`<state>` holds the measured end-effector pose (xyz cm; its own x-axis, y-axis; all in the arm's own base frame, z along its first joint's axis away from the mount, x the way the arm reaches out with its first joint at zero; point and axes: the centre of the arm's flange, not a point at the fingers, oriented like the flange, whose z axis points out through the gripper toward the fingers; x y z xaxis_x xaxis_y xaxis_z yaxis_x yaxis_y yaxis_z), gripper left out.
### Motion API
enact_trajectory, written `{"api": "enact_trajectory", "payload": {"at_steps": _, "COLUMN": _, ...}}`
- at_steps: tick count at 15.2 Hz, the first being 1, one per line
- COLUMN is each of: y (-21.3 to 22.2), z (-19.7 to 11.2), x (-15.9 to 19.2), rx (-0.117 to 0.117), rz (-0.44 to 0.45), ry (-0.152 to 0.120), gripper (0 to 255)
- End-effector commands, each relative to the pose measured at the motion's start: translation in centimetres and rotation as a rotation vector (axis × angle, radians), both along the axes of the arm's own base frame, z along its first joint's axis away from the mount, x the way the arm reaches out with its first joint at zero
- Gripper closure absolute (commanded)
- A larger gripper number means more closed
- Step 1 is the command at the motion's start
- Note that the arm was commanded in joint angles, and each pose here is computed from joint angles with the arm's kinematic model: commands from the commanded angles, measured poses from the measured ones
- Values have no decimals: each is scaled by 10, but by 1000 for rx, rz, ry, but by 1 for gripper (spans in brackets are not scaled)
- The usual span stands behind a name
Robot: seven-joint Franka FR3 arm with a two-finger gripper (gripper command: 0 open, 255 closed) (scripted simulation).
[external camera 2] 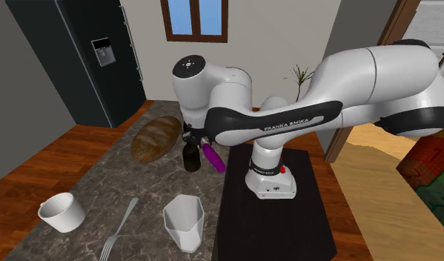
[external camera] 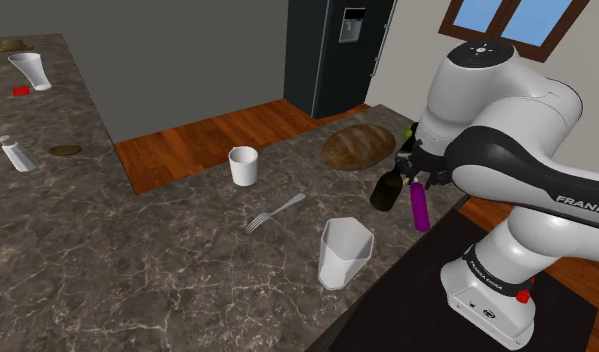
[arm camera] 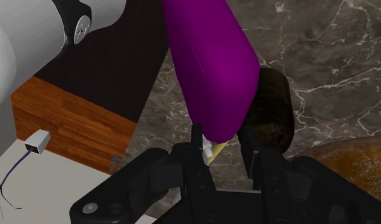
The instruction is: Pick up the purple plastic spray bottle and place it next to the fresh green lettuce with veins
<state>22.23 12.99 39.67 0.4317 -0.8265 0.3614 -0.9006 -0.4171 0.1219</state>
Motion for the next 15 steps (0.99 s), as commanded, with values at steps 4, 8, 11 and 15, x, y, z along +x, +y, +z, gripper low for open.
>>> {"api": "enact_trajectory", "payload": {"at_steps": 4, "y": 0, "z": 27, "x": -1, "rx": 0, "rz": 0, "ry": 0, "gripper": 255}}
{"api": "enact_trajectory", "payload": {"at_steps": 8, "y": 0, "z": 48, "x": -1, "rx": 0, "rz": 0, "ry": 0, "gripper": 255}}
{"api": "enact_trajectory", "payload": {"at_steps": 11, "y": 0, "z": 64, "x": -1, "rx": 0, "rz": 0, "ry": 0, "gripper": 255}}
{"api": "enact_trajectory", "payload": {"at_steps": 15, "y": 0, "z": 85, "x": -1, "rx": 0, "rz": 0, "ry": 0, "gripper": 255}}
